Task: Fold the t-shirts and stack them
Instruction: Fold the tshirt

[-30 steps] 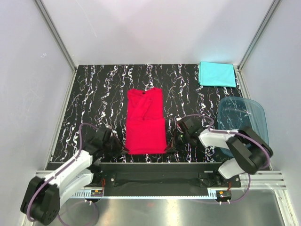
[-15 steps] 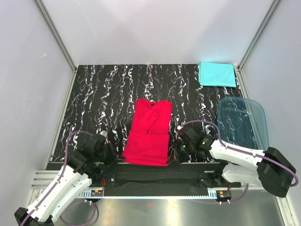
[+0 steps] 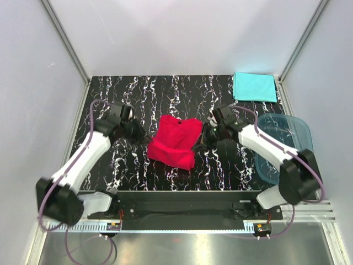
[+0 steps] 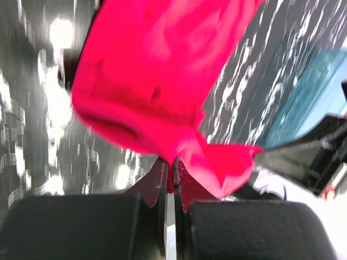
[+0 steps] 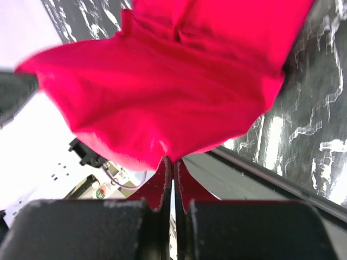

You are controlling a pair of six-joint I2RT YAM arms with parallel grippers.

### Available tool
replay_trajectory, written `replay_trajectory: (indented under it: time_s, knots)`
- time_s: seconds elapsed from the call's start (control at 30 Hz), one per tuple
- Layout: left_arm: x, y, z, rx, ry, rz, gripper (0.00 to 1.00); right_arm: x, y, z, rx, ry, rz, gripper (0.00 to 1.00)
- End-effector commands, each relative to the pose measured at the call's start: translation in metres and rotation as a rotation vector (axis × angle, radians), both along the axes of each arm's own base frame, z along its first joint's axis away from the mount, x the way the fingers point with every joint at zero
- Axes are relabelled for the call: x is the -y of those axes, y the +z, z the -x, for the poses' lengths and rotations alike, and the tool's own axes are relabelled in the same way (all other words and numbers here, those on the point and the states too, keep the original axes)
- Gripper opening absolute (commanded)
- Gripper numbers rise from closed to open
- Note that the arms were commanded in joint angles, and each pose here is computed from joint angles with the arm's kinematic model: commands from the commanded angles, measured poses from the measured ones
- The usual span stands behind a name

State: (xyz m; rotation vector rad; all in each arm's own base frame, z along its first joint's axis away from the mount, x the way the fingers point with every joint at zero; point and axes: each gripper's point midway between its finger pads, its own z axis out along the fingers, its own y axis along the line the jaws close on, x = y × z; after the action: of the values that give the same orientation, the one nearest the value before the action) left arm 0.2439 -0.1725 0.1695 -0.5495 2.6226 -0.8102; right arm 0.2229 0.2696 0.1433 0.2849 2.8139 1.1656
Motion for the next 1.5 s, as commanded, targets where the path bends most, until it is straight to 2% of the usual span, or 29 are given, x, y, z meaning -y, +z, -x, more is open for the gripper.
replay_trajectory:
  time_s: [0.0,0.07,0.1,0.37,0.53,0.57,0.67,0.73,0.87,0.9,0.97,1.03,1.07,1.1,1.13,1.2,1.23,1.27,1.33,1.37,1.43,1.47]
  knots:
    - [0.015,0.025,-0.055,0.122,-0.095,0.075,0.00,-0.002,0.008,-0.020,-0.016,0.085,-0.022,0.00]
    - [0.022,0.040,-0.078,0.161,-0.121,0.112,0.02,-0.001,0.019,-0.044,0.004,0.067,-0.048,0.00]
    - [0.022,0.030,-0.090,0.127,-0.117,0.108,0.03,-0.002,0.013,-0.052,-0.020,0.059,-0.051,0.00]
    - [0.033,0.038,-0.161,0.173,-0.175,0.145,0.06,0.016,0.013,-0.116,-0.040,0.022,-0.077,0.00]
    - [0.045,0.048,-0.186,0.228,-0.201,0.198,0.07,0.024,0.008,-0.129,-0.067,-0.005,-0.098,0.00]
    - [0.048,0.052,-0.194,0.267,-0.204,0.207,0.09,0.025,0.009,-0.133,-0.065,-0.008,-0.102,0.00]
    - [0.058,0.052,-0.208,0.271,-0.229,0.262,0.15,0.029,0.005,-0.142,-0.080,-0.034,-0.102,0.00]
    - [0.067,0.038,-0.217,0.238,-0.249,0.302,0.17,0.034,0.002,-0.149,-0.087,-0.056,-0.102,0.00]
    - [0.072,0.033,-0.244,0.271,-0.261,0.299,0.20,0.038,-0.007,-0.165,-0.089,-0.082,-0.107,0.02]
    - [0.073,0.019,-0.251,0.253,-0.260,0.292,0.20,0.039,-0.009,-0.169,-0.086,-0.087,-0.107,0.02]
    - [0.077,0.023,-0.264,0.288,-0.275,0.296,0.21,0.044,-0.017,-0.182,-0.084,-0.108,-0.096,0.08]
    - [0.079,0.005,-0.277,0.295,-0.288,0.272,0.28,0.052,-0.023,-0.191,-0.083,-0.132,-0.069,0.09]
    - [0.074,0.008,-0.289,0.323,-0.265,0.230,0.30,0.062,-0.027,-0.199,-0.072,-0.165,-0.048,0.16]
    - [0.073,0.002,-0.296,0.337,-0.262,0.211,0.35,0.068,-0.032,-0.211,-0.037,-0.185,-0.045,0.31]
    - [0.063,-0.003,-0.303,0.348,-0.239,0.124,0.43,0.079,-0.034,-0.223,0.000,-0.206,-0.007,0.38]
    - [0.056,0.026,-0.316,0.436,-0.239,0.059,0.47,0.099,-0.046,-0.230,-0.015,-0.213,0.062,0.41]
    - [0.045,0.030,-0.318,0.455,-0.223,-0.018,0.48,0.108,-0.043,-0.239,0.043,-0.191,0.125,0.44]
    - [0.038,0.049,-0.313,0.486,-0.210,-0.048,0.50,0.110,-0.043,-0.235,0.037,-0.179,0.144,0.47]
    - [0.032,0.042,-0.298,0.463,-0.229,-0.087,0.51,0.111,-0.043,-0.225,0.029,-0.174,0.148,0.49]
    - [0.034,0.056,-0.287,0.487,-0.241,-0.084,0.51,0.110,-0.033,-0.223,0.059,-0.174,0.139,0.50]
    - [0.041,0.049,-0.268,0.479,-0.286,-0.067,0.51,0.104,-0.043,-0.213,0.062,-0.161,0.132,0.58]
    - [0.044,0.036,-0.252,0.453,-0.307,-0.059,0.50,0.100,-0.040,-0.209,0.076,-0.153,0.119,0.59]
